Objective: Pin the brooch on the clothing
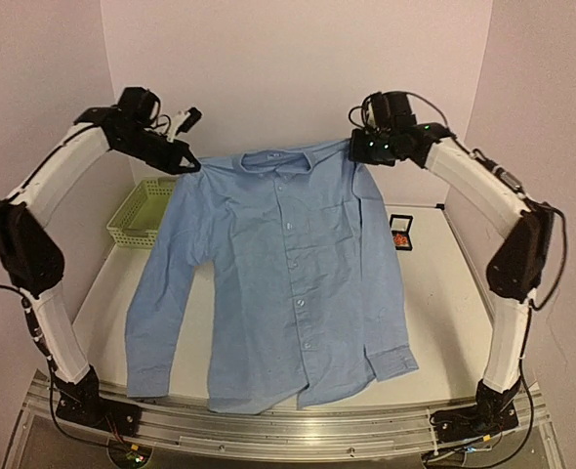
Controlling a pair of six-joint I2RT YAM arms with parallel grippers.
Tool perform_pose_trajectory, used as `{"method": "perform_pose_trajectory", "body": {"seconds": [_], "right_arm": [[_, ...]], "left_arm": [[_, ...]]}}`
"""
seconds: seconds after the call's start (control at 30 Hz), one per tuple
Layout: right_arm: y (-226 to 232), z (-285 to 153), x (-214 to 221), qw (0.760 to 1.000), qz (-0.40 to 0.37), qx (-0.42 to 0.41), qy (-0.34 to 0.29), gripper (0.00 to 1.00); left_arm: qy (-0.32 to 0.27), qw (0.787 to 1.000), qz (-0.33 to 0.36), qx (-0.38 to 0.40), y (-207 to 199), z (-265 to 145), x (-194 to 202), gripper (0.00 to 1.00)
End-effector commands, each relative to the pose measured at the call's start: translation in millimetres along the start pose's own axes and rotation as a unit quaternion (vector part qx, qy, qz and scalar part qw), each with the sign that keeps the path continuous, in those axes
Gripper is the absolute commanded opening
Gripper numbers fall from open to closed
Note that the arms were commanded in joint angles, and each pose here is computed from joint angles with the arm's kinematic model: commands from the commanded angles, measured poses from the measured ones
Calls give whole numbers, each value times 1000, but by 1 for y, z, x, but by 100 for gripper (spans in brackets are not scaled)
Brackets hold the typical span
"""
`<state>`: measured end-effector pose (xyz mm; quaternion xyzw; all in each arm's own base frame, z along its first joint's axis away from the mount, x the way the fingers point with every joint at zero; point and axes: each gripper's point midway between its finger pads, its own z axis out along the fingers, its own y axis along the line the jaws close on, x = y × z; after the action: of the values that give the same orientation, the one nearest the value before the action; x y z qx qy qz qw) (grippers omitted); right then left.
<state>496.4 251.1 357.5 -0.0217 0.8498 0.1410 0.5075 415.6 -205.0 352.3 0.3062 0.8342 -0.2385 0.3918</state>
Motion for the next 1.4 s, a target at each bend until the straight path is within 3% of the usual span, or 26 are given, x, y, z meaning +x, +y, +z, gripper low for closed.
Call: {"method": "perform_pose_trajectory", "body": {"seconds": [0.0,0.23,0.47,0.83,1.07,1.13,1.23,1.37], "right_arm": [[-54,92,27,995,13,94,22,0],[-87,171,76,988,50,140,34,0],[-98,190,94,988,41,148,28,0],[-109,219,108,989,34,147,1,1],[-114,232,100,987,52,149,-44,33],[-116,236,100,986,64,145,-52,45],[-109,240,93,987,73,125,-67,50],[-101,238,70,988,79,103,-90,61]], "left_arm": [[31,990,-27,-133,87,58,6,0],[35,990,-54,-122,121,143,27,0],[27,987,-26,-155,152,186,47,0],[11,982,2,-186,166,227,55,0],[-1,975,10,-222,186,253,58,1],[-7,973,9,-228,192,260,58,13],[-32,966,13,-256,203,260,46,36],[-86,957,27,-277,211,252,11,52]]}}
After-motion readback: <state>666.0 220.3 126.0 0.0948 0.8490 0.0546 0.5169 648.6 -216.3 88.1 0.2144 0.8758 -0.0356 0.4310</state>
